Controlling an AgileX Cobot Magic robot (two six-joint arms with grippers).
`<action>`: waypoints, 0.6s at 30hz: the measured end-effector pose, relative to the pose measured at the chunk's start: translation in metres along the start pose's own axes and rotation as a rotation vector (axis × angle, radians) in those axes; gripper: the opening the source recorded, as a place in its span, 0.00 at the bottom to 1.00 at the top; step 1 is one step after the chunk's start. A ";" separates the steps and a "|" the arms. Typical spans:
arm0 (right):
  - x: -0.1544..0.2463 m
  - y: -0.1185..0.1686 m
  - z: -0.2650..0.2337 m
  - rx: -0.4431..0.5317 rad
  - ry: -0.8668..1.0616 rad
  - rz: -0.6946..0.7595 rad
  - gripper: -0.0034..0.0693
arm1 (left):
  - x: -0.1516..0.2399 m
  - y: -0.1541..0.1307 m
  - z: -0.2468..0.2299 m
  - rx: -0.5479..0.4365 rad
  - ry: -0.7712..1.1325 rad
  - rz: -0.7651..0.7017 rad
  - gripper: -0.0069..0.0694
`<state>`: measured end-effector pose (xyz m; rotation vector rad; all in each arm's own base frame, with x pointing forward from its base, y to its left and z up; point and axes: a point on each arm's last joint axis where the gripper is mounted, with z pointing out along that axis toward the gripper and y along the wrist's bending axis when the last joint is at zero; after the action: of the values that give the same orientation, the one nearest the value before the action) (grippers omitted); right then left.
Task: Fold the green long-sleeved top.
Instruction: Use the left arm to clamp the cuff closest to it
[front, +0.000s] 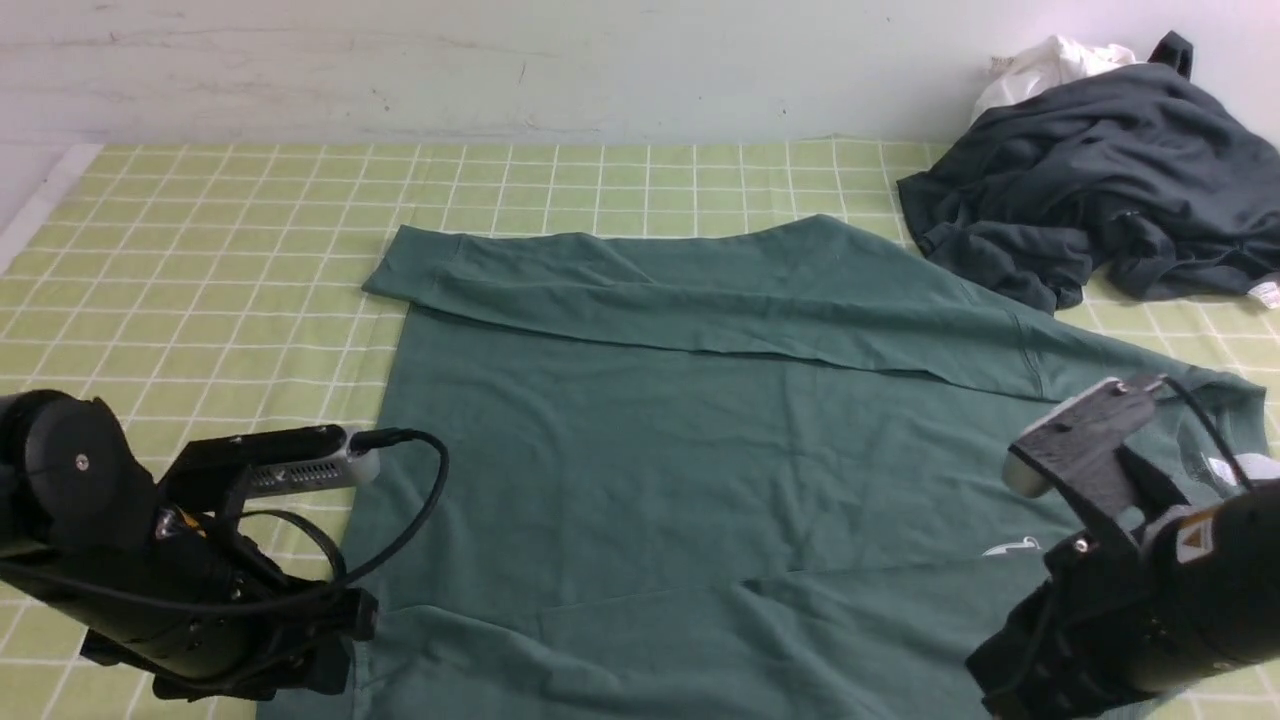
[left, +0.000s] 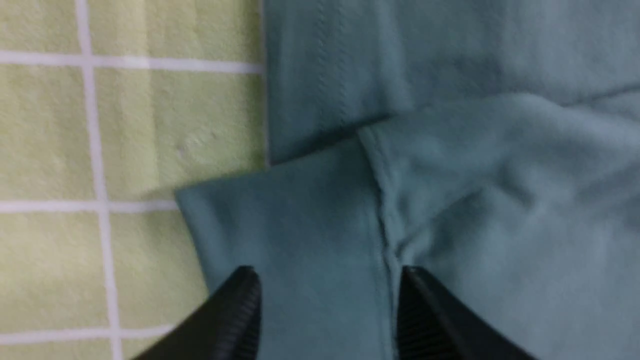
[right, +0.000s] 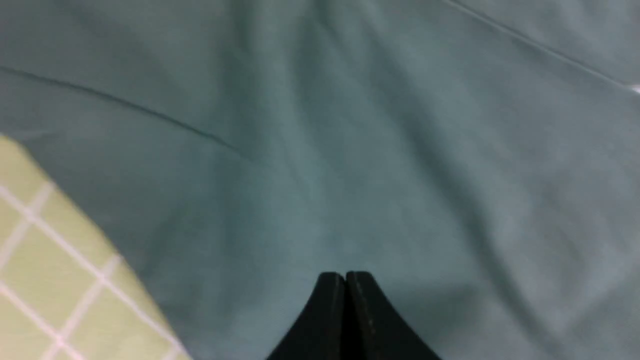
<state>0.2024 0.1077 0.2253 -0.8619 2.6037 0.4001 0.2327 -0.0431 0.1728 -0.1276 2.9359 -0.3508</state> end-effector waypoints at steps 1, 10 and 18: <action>-0.003 0.001 0.000 -0.016 -0.008 -0.010 0.03 | -0.002 0.005 0.001 0.006 0.003 -0.019 0.62; -0.007 0.005 0.000 -0.070 -0.037 -0.050 0.03 | -0.009 0.019 0.012 0.035 0.014 -0.042 0.60; -0.007 0.006 0.000 -0.076 -0.028 -0.061 0.03 | -0.014 0.020 0.013 0.027 -0.027 -0.030 0.12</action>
<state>0.2037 0.1159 0.2291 -0.9520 2.5436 0.4934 0.2478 -0.0256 0.1579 -0.1709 2.9041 -0.3897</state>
